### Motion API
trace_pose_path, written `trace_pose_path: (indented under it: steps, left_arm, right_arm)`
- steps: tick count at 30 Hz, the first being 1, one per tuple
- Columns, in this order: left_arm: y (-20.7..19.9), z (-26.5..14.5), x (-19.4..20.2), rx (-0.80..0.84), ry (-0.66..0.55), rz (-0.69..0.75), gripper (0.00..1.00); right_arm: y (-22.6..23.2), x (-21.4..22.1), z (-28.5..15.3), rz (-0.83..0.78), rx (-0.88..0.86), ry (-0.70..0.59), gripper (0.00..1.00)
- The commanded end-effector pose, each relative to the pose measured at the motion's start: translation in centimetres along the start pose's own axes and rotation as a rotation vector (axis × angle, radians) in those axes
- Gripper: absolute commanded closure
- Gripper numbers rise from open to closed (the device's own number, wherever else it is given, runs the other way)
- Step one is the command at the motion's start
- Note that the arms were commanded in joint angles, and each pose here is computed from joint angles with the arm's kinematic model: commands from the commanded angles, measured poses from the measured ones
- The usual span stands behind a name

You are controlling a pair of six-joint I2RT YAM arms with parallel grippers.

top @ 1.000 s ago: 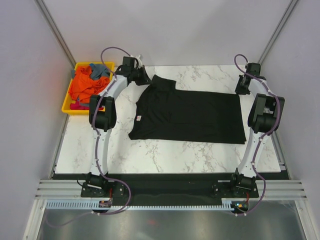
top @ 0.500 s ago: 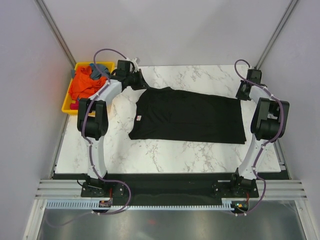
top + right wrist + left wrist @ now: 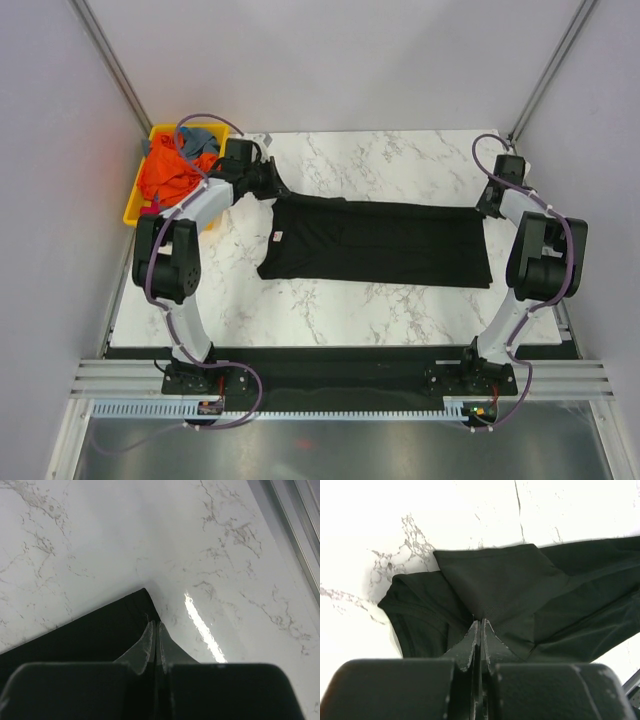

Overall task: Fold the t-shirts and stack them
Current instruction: Fold the tshirt

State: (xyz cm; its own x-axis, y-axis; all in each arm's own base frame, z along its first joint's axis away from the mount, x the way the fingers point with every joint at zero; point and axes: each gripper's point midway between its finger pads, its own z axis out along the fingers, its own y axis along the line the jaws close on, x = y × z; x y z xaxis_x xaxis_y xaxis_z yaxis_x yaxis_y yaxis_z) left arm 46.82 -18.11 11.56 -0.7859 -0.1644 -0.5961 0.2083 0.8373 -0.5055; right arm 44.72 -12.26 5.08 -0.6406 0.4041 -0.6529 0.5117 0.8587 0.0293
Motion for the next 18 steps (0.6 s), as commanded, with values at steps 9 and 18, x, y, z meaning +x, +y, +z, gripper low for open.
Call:
trace_pose_path:
  steps: [9,18]
  left_arm:
    - [0.8,-1.8,3.4,-0.058,0.000,0.004,0.98]
    - [1.0,-2.9,5.5,-0.089,0.014,-0.032,0.98]
  right_arm:
    - [-1.9,1.3,-2.9,0.049,0.057,-0.035,1.00]
    - [-2.3,3.0,-3.8,0.053,0.046,-0.026,1.00]
